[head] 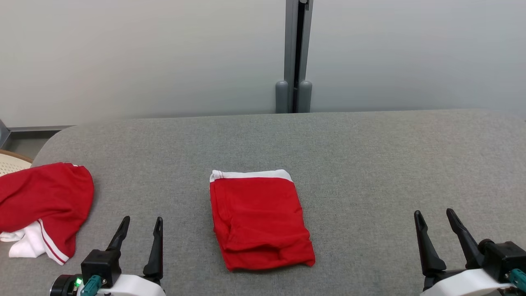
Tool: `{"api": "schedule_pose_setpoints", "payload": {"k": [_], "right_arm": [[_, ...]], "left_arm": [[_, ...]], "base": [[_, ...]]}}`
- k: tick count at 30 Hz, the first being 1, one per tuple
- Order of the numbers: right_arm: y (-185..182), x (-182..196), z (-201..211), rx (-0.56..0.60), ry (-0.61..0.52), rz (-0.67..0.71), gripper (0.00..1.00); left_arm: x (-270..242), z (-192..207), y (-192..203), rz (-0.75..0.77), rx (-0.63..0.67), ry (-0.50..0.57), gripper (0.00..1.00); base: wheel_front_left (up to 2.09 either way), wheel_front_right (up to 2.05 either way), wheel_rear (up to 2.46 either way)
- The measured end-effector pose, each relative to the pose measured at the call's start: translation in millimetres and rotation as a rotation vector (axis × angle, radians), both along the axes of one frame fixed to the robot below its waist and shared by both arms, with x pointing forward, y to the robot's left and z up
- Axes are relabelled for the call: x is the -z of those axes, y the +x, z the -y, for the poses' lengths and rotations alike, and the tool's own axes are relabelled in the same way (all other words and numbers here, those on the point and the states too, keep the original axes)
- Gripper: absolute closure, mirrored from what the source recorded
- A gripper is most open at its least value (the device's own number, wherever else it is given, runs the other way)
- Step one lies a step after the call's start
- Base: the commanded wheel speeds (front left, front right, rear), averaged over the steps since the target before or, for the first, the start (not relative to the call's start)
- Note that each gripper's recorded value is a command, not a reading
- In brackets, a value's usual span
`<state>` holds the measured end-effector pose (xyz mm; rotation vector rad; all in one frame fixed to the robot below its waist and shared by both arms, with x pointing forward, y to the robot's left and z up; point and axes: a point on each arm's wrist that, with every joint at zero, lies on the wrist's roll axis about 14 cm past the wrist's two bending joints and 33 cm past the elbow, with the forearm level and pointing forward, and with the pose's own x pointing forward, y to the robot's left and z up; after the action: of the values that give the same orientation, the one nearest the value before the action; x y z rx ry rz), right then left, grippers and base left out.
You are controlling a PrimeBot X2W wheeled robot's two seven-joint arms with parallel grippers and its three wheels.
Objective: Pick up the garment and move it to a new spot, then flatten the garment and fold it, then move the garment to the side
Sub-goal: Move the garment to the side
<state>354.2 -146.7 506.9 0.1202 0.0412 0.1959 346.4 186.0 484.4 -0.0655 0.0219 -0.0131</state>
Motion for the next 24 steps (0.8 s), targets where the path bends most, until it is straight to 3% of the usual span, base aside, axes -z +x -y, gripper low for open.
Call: {"api": "schedule_pose_setpoints", "payload": {"k": [24], "right_arm": [[-0.5,-0.8,-4.5,-0.004,0.01,-0.008,0.0]], "left_arm": [[-2.0,-0.4,-2.3,-0.007,-0.004,-0.002,0.0]], "base": [[0.0,0.0,0.0]]}}
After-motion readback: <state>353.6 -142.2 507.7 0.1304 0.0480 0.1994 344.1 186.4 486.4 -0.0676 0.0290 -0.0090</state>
